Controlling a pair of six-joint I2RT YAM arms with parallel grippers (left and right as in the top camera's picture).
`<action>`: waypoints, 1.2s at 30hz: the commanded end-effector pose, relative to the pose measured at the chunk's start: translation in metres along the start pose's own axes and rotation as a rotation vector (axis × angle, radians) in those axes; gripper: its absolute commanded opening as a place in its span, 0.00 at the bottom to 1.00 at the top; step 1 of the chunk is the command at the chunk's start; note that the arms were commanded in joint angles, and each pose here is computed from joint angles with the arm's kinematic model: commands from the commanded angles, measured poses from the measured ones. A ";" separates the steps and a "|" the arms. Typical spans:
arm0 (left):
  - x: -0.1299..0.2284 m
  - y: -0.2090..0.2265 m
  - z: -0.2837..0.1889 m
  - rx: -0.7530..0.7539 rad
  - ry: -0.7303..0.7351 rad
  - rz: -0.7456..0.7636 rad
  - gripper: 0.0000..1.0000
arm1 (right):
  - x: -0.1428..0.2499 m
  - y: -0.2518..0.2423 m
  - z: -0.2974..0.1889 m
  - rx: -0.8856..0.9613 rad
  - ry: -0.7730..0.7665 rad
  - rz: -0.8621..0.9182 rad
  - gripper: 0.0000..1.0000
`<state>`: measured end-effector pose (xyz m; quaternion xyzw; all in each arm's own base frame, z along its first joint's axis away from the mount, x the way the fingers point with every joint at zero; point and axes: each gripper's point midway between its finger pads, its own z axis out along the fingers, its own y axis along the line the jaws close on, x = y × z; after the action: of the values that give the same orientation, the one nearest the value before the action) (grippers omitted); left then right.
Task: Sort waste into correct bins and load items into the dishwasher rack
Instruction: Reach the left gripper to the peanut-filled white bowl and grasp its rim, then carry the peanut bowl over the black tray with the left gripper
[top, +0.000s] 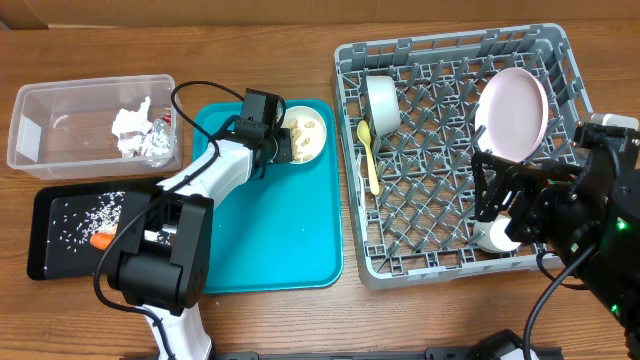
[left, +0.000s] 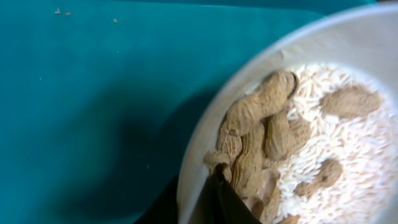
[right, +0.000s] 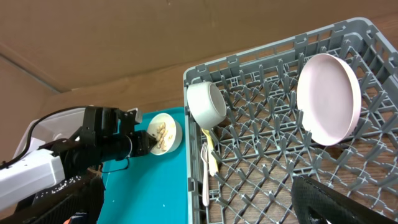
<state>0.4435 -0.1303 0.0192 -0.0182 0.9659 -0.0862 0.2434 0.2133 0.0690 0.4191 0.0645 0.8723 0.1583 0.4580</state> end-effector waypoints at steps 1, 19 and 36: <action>-0.005 -0.002 -0.004 0.001 0.010 0.030 0.15 | -0.004 -0.002 -0.005 0.004 -0.024 0.004 1.00; -0.005 -0.007 -0.058 -0.016 0.229 0.021 0.04 | -0.004 -0.002 -0.005 0.004 -0.024 0.004 1.00; 0.007 0.045 -0.216 0.034 0.205 -0.185 0.04 | -0.004 -0.002 -0.005 0.004 -0.024 0.004 1.00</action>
<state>0.3503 -0.0727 0.1610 -0.0755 0.9843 -0.1212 0.1036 0.2134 0.0684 0.4190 0.0652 0.8724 0.1565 0.4585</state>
